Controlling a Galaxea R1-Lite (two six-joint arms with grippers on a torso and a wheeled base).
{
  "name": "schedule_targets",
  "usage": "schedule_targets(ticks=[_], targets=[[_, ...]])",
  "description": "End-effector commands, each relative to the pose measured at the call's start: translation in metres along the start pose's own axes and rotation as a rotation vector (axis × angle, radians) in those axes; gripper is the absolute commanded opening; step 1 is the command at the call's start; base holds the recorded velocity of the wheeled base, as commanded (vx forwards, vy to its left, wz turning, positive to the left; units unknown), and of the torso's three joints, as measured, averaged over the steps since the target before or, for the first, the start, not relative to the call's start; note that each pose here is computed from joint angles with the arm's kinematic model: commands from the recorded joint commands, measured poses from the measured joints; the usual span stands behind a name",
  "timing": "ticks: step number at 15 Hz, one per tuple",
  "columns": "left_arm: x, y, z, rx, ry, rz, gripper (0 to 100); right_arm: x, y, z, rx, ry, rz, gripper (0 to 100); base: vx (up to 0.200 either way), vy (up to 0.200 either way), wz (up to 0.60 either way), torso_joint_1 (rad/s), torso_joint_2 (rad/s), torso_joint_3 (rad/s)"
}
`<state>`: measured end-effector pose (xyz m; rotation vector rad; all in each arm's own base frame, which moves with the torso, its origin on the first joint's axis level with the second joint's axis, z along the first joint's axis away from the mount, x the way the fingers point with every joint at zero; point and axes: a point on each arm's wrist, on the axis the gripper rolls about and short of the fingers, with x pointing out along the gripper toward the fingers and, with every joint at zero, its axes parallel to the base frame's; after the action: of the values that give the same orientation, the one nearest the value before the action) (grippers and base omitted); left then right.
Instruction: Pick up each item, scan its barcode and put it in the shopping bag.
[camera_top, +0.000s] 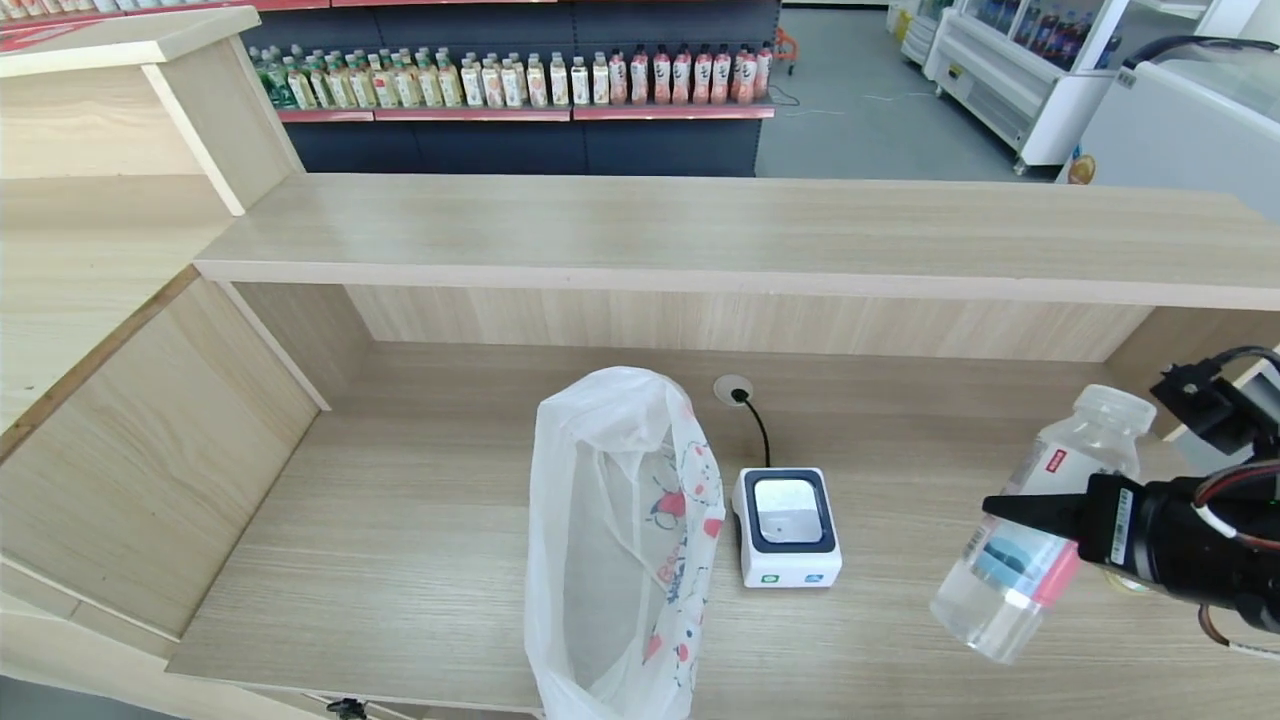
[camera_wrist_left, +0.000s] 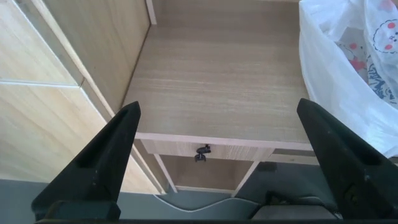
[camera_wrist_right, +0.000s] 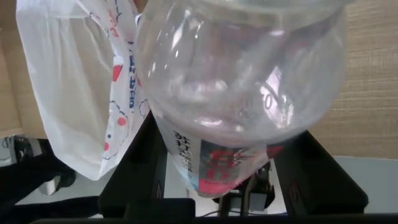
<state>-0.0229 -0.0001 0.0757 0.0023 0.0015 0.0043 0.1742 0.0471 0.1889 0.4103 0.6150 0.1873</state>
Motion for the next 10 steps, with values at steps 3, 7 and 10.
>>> schedule_targets(ticks=[3, 7, 10], targets=[[0.000, 0.000, 0.000, 0.001, 0.000, 0.000, 100, 0.035, 0.014, 0.017, -0.020, 0.031, -0.031, 0, 0.000, 0.000, 0.00, 0.000, 0.00, 0.000], [0.000, 0.000, 0.000, 0.001, 0.000, 0.000, 100, 0.076, 0.043, 0.045, -0.050, 0.002, -0.023, 0, 0.000, 0.000, 0.00, 0.000, 0.00, 0.000], [0.000, 0.000, 0.000, 0.001, 0.000, 0.000, 100, 0.099, 0.052, 0.053, -0.059, 0.011, -0.018, 0, 0.000, 0.000, 0.00, 0.000, 0.00, 0.000]])
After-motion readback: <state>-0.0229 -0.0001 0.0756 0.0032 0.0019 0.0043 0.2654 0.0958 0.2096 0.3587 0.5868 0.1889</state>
